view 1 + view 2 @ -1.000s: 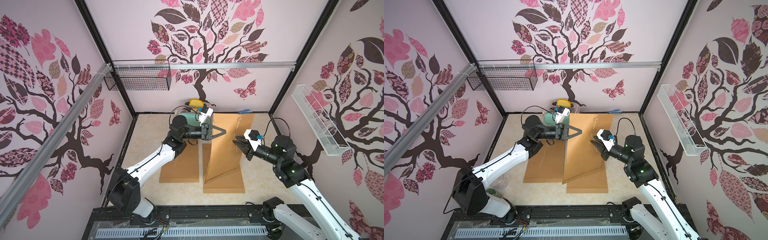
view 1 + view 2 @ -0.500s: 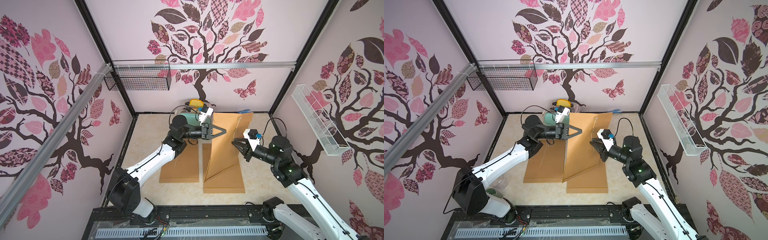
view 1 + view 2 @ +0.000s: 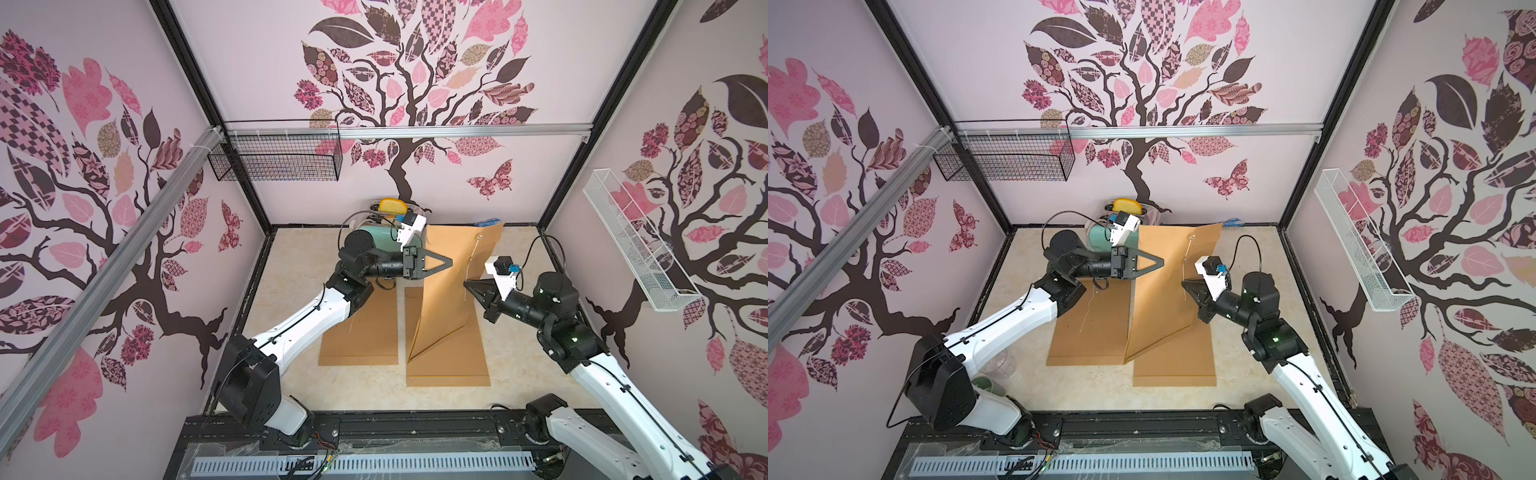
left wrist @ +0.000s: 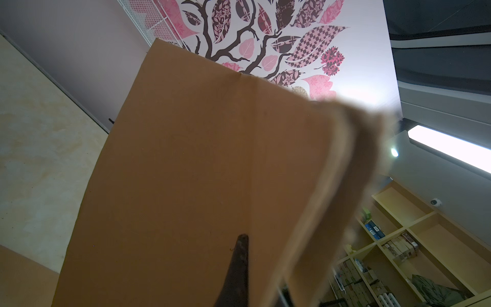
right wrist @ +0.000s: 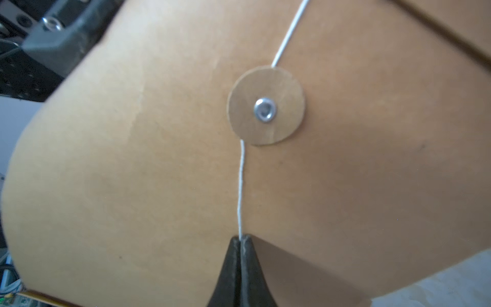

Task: Close the mouth of the file bag
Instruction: Close the file bag.

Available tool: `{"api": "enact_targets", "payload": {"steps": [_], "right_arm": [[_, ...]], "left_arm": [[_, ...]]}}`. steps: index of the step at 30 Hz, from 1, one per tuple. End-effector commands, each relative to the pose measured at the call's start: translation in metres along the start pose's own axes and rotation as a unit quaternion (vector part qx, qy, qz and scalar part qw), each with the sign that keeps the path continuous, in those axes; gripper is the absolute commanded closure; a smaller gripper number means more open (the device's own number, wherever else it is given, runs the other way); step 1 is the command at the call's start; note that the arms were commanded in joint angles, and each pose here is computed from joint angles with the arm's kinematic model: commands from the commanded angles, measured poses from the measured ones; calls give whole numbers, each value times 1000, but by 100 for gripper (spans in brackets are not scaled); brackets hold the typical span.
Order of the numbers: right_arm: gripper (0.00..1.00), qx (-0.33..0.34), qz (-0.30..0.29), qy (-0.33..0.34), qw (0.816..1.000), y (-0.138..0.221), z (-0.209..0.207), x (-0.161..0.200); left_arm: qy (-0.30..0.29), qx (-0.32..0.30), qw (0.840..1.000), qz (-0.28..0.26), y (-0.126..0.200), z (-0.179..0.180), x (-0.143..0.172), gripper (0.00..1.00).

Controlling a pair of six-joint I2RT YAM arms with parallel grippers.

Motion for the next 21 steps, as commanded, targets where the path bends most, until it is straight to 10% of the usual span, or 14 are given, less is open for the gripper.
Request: {"api": "enact_targets", "payload": {"steps": [1,21], "right_arm": [[100,30,7,-11,999,2,-4,-5],[100,126,33,-39,991,16,-29,-17]], "left_arm": [[-37,25,999,-2,-1,-22,-1,100],[-39,20,999,-5,2,-23,4,100]]}}
Point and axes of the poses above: each gripper's point midway between its finger pads, its own y axis back along the fingers, its own z axis along the line the jaws close on, x = y × z, the point moved 9 cm from there along y, back along the fingers, and after that the axes turned 14 degrees about y, right-handed, at the moved point
